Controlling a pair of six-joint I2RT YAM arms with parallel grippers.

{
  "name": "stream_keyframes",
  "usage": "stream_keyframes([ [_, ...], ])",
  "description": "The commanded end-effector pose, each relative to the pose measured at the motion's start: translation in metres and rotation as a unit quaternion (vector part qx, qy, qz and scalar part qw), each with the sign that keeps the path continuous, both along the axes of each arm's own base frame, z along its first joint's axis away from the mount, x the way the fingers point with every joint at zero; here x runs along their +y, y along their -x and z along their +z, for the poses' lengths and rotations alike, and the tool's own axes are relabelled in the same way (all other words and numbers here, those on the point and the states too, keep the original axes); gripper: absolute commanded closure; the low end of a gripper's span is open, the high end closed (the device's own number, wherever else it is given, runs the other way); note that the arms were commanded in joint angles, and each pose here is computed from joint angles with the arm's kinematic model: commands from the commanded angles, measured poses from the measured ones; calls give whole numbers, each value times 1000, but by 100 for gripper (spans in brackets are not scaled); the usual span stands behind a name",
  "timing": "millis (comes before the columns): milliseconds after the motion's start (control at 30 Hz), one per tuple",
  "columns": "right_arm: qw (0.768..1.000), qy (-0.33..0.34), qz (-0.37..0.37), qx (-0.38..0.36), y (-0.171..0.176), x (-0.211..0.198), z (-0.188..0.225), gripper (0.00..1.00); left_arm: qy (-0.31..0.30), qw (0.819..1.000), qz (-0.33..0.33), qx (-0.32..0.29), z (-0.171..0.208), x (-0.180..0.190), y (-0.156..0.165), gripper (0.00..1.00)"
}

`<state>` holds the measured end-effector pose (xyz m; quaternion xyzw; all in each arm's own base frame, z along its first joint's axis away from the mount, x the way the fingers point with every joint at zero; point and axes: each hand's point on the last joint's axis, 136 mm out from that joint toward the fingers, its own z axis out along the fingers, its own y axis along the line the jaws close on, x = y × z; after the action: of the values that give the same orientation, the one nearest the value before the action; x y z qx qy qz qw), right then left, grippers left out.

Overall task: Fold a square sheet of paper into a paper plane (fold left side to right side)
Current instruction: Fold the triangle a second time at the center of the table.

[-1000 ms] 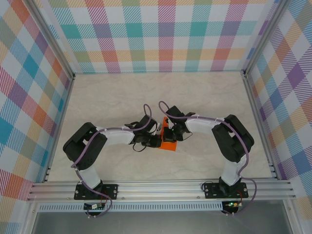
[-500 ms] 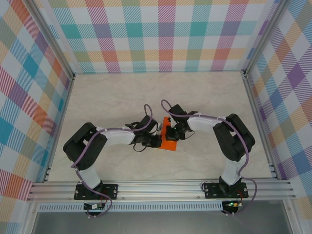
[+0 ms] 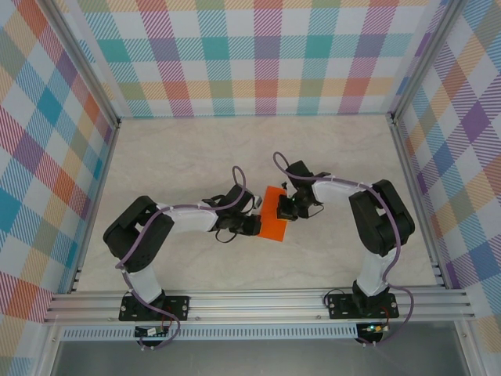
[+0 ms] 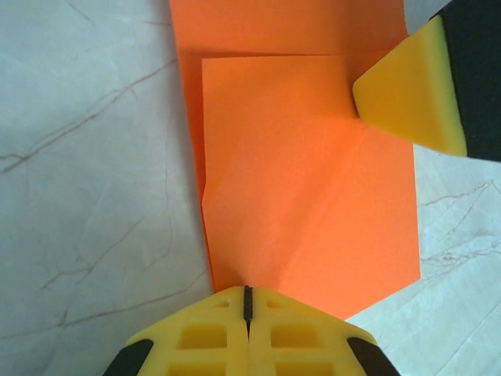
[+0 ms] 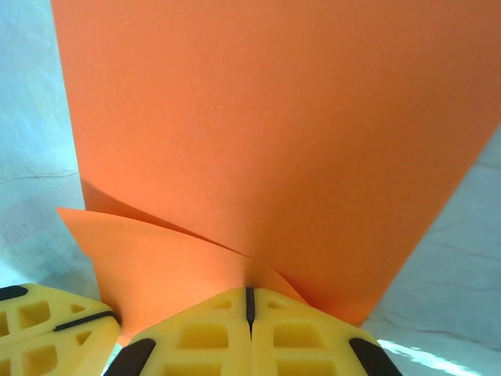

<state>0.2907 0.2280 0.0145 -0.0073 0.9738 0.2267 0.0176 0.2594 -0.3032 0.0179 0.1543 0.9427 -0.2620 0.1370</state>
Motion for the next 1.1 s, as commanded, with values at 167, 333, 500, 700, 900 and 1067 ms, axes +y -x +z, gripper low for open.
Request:
stream_keyframes([
  [167,997,77,-12,6,-1,-44,-16,96,-105,993,11,46,-45,41,22,100],
  [333,997,81,-17,3,-3,-49,-13,96,-105,993,9,46,-45,41,22,100],
  [500,996,81,-24,-3,-7,-56,-8,96,-104,994,9,45,-44,41,22,100],
  [700,997,77,-26,-3,-8,-58,-6,95,-102,994,10,43,-43,41,22,100],
  [900,997,70,-25,12,-4,-55,-14,96,-59,998,0,25,-18,25,16,100],
  [1067,997,70,-24,20,-1,-55,-17,96,25,999,-33,-1,33,-7,8,98],
])
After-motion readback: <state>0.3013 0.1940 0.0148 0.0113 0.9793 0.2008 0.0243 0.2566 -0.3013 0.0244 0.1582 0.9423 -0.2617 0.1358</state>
